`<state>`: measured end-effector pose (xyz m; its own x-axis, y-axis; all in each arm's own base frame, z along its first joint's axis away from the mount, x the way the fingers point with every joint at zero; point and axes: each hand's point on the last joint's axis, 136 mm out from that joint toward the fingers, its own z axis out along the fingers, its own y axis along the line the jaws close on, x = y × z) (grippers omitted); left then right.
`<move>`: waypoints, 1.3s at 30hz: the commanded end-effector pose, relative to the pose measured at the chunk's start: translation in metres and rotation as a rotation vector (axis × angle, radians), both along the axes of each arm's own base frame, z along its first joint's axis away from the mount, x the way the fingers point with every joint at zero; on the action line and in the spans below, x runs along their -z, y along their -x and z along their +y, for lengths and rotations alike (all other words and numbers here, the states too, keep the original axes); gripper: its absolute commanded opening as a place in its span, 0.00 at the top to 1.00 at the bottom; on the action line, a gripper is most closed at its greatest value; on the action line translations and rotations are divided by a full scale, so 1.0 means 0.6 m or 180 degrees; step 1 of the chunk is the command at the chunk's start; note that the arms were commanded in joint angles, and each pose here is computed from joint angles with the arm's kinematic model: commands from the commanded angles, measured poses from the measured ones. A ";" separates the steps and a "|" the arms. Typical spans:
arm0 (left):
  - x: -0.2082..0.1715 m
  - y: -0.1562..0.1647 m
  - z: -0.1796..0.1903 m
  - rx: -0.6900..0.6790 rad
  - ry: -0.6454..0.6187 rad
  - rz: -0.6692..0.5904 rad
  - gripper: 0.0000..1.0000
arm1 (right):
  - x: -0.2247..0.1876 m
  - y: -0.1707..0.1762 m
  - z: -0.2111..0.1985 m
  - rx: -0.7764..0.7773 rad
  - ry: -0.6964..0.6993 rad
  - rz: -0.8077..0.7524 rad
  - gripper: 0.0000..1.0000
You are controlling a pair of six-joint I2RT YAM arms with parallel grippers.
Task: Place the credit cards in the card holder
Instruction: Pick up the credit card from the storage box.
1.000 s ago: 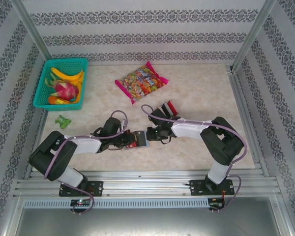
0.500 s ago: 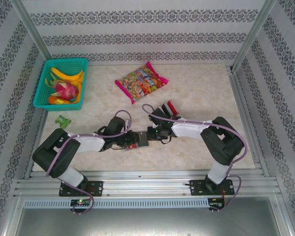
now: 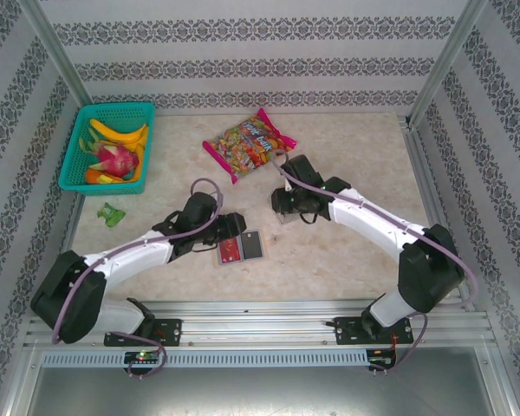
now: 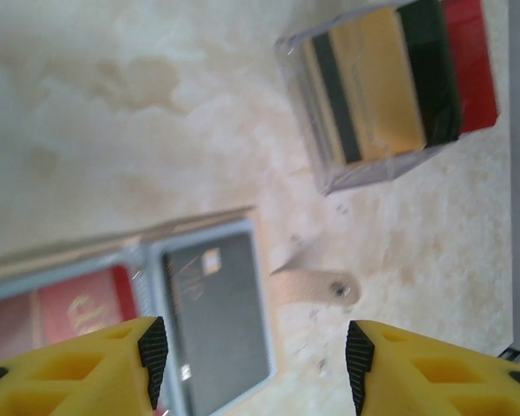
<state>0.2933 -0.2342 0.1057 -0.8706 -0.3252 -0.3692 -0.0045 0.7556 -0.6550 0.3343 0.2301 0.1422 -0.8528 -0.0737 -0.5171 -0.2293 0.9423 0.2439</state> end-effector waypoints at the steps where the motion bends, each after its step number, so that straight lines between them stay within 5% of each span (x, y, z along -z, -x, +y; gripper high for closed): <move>1: -0.001 -0.041 -0.008 -0.0122 -0.0036 0.0080 0.40 | 0.035 -0.014 -0.047 -0.0134 0.0784 0.0045 0.67; 12: 0.044 -0.142 -0.067 -0.0451 0.0462 0.0493 0.38 | 0.079 -0.060 -0.039 -0.0415 0.1337 0.0027 0.67; 30: 0.062 -0.152 -0.054 -0.0608 0.0485 0.0570 0.37 | 0.127 -0.086 -0.042 -0.0580 0.2268 -0.0134 0.67; 39: 0.061 -0.152 -0.054 -0.0594 0.0489 0.0564 0.37 | 0.103 -0.088 -0.046 -0.0513 0.2278 -0.0292 0.77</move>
<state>0.3713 -0.2660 0.0597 -0.8493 -0.5092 -0.1392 -0.2717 0.6477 -0.7118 0.3846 0.2067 0.0680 -0.7772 -0.5278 -0.3425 -0.3875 0.8304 -0.4004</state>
